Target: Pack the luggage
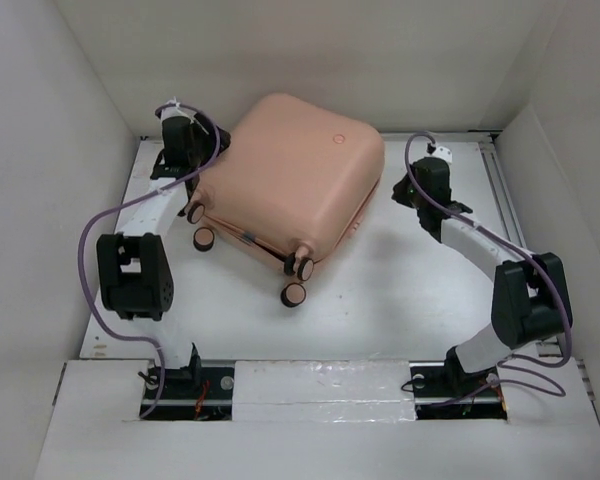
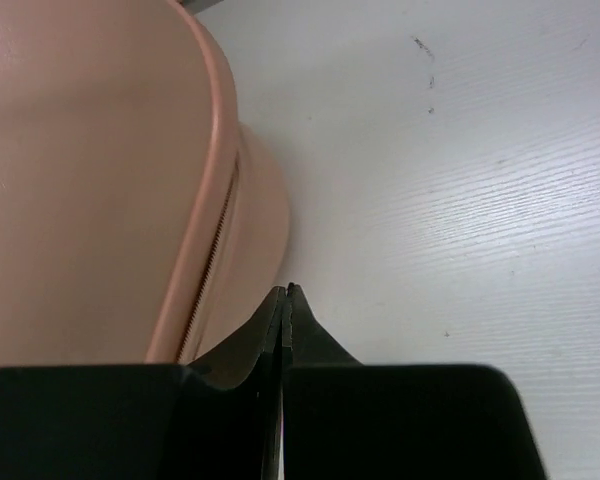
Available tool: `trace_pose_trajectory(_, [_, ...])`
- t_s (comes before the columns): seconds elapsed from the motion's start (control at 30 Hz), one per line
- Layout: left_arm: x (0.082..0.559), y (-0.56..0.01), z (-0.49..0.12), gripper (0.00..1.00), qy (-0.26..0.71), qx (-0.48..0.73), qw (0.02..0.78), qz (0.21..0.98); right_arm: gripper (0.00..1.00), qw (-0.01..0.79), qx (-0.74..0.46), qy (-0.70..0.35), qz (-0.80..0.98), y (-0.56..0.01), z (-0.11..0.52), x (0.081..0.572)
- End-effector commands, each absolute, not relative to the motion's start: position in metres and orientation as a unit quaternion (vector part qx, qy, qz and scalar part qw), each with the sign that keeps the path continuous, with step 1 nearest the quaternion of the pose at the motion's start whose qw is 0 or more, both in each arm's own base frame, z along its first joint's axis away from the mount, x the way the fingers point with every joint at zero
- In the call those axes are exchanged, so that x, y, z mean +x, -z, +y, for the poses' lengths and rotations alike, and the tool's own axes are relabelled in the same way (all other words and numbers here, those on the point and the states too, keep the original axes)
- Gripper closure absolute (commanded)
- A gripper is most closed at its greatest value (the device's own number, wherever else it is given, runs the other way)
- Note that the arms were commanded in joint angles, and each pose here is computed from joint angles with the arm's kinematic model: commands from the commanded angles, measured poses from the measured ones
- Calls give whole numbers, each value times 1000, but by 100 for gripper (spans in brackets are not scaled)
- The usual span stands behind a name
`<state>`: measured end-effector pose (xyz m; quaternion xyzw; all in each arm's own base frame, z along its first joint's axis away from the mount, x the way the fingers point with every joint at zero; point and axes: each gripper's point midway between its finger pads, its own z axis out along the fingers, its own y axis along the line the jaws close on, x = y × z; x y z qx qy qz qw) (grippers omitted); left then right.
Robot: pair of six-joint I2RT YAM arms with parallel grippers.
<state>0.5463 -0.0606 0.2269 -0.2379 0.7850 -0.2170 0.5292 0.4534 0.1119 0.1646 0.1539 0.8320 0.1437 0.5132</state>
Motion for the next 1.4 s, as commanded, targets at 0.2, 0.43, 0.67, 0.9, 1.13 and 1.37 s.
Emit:
trace_pose_trajectory(0.2, [458, -190, -99, 43, 225, -214, 411, 857, 100, 506, 140, -194, 829, -167, 128, 448])
trace_pose_trajectory(0.43, [509, -197, -49, 40, 142, -270, 436, 847, 100, 493, 136, -207, 834, -153, 134, 445])
trace_pose_trajectory(0.67, [506, -122, -62, 44, 154, -282, 362, 875, 100, 475, 114, -225, 843, -143, 160, 459])
trace_pose_trajectory(0.9, [424, -113, -155, 45, 249, -226, 317, 887, 100, 471, 20, -313, 825, -185, 252, 485])
trace_pose_trajectory(1.13, [308, -135, -212, 45, 277, -163, 316, 893, 99, 481, -131, -335, 800, -264, 363, 493])
trace_pose_trajectory(1.37, [271, -216, -135, 44, 243, -243, 470, 813, 38, 520, -92, -288, 799, -298, 304, 526])
